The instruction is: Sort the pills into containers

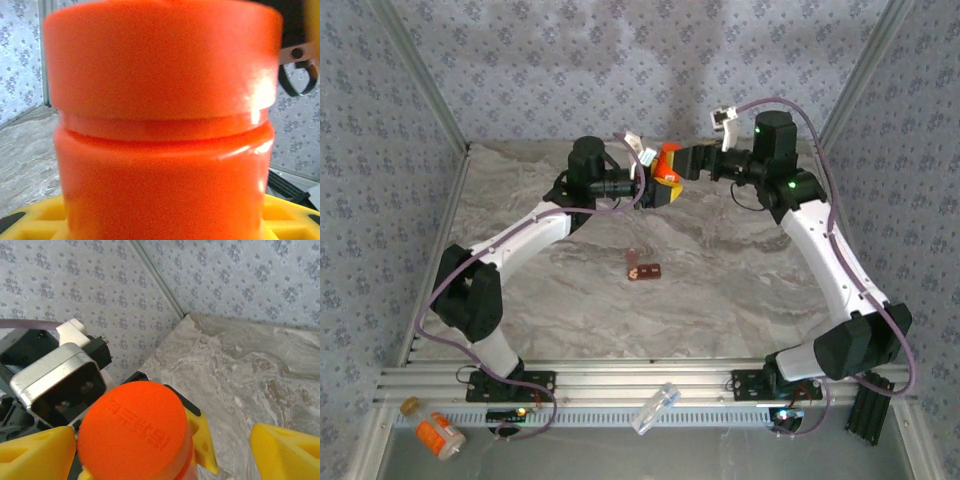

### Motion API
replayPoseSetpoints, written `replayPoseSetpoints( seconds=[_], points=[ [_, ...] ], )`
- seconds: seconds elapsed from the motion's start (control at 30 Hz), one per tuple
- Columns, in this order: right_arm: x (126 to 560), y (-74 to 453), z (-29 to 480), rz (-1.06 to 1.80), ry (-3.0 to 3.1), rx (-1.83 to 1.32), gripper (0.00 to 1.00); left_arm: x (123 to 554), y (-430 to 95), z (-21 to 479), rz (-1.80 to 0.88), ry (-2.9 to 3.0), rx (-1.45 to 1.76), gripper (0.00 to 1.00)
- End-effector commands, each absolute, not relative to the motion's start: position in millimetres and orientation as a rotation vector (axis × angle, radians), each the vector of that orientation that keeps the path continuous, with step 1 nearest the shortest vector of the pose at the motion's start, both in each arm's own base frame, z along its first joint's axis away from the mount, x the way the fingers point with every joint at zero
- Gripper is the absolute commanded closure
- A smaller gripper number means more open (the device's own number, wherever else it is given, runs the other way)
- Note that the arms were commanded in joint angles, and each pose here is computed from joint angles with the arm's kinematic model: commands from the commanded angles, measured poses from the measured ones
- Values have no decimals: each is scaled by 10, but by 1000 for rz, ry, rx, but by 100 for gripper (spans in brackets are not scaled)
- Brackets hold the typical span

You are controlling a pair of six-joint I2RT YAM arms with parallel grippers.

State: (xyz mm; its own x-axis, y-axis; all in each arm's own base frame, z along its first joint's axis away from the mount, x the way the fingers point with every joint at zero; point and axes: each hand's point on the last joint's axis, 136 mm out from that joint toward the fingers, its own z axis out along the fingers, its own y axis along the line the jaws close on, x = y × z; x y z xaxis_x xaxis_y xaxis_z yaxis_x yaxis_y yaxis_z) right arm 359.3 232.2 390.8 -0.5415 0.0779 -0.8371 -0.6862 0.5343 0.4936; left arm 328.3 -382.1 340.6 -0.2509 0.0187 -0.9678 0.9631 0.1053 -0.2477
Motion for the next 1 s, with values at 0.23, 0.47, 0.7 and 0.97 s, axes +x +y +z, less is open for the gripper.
replayPoseSetpoints(
  seconds=[0.23,0.47,0.7,0.97],
  points=[
    [3501,2606,3884,1132,1884,-635,21,3184,-3834,3605,-1340,1387,1075,100],
    [3509,2593,3815,1119,1898,-624,51,3184,-3830,3620,-1336,1386,1072,100],
    [3667,2312,3717,1012,1934,-484,64,3218,-3772,3576,-1264,1420,1048,64],
    [3946,1824,3414,791,1971,-231,67,3122,-3505,3446,-1144,1489,996,32]
  ],
)
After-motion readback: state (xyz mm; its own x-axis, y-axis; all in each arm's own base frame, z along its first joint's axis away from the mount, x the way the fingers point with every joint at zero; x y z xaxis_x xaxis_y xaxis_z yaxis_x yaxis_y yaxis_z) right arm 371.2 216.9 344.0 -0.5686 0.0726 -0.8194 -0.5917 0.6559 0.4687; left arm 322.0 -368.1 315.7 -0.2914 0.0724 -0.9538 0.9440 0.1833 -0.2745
